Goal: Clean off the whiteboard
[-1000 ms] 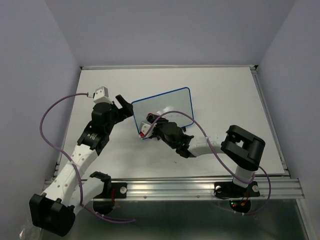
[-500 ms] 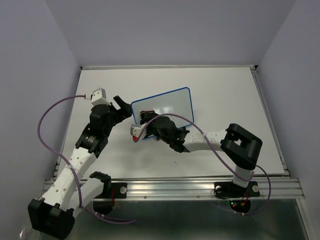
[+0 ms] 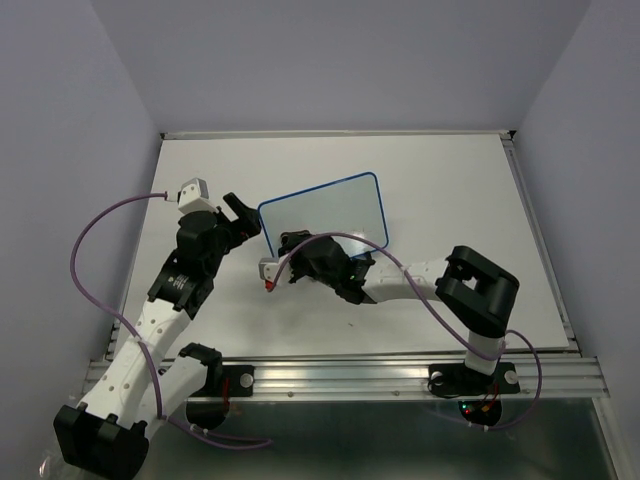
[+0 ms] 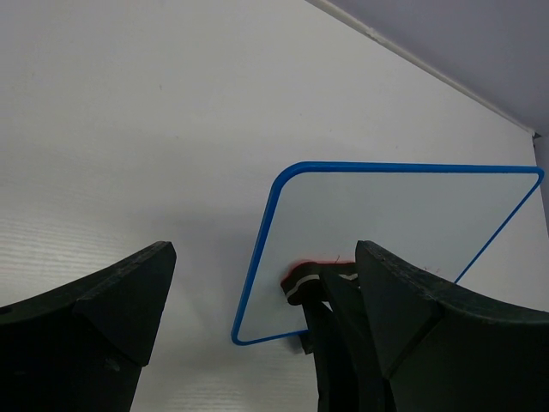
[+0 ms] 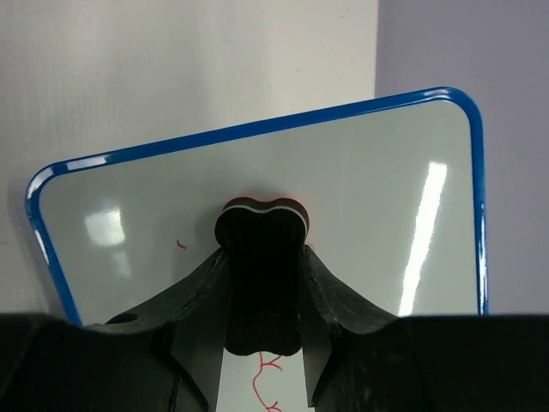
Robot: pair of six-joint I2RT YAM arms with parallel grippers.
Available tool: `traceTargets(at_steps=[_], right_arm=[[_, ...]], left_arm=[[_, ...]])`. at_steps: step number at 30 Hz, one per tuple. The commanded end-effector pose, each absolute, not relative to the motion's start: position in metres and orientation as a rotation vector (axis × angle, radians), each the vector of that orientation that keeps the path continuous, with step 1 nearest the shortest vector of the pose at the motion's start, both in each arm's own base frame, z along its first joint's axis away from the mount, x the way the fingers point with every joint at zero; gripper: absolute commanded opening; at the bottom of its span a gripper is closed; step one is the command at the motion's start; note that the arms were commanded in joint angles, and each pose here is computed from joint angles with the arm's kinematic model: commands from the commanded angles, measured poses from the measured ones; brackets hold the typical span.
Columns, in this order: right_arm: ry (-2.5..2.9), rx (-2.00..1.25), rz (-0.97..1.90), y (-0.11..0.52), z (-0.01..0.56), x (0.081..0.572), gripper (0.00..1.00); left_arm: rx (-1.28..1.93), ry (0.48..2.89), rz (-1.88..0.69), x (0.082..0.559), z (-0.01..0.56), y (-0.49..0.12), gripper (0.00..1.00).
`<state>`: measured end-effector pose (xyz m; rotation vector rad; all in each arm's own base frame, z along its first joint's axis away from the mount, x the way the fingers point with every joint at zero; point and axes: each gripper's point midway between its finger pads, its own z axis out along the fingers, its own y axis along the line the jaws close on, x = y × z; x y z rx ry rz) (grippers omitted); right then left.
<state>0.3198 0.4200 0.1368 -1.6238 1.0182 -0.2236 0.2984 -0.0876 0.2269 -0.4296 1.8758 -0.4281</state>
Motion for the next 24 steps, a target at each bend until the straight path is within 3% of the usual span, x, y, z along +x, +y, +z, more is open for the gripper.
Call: traceTargets(at_steps=[1,14,24], right_arm=[[1.093,-1.777,-0.161,0.405,0.097,0.303,0.08],[1.109,-1.894,-0.097,0.398,0.078,0.286,0.07],[1.169,-1.793,-0.068,0.407,0.102,0.293,0.04]], left_arm=[[-0.435,1.834,-0.432,0.299,0.238,-0.087,0.99],[-0.444,1.828,-0.416,0.300,0.240,-0.084,0.99],[-0.446,1.829,-0.408,0.300,0.240,-0.083,0.99]])
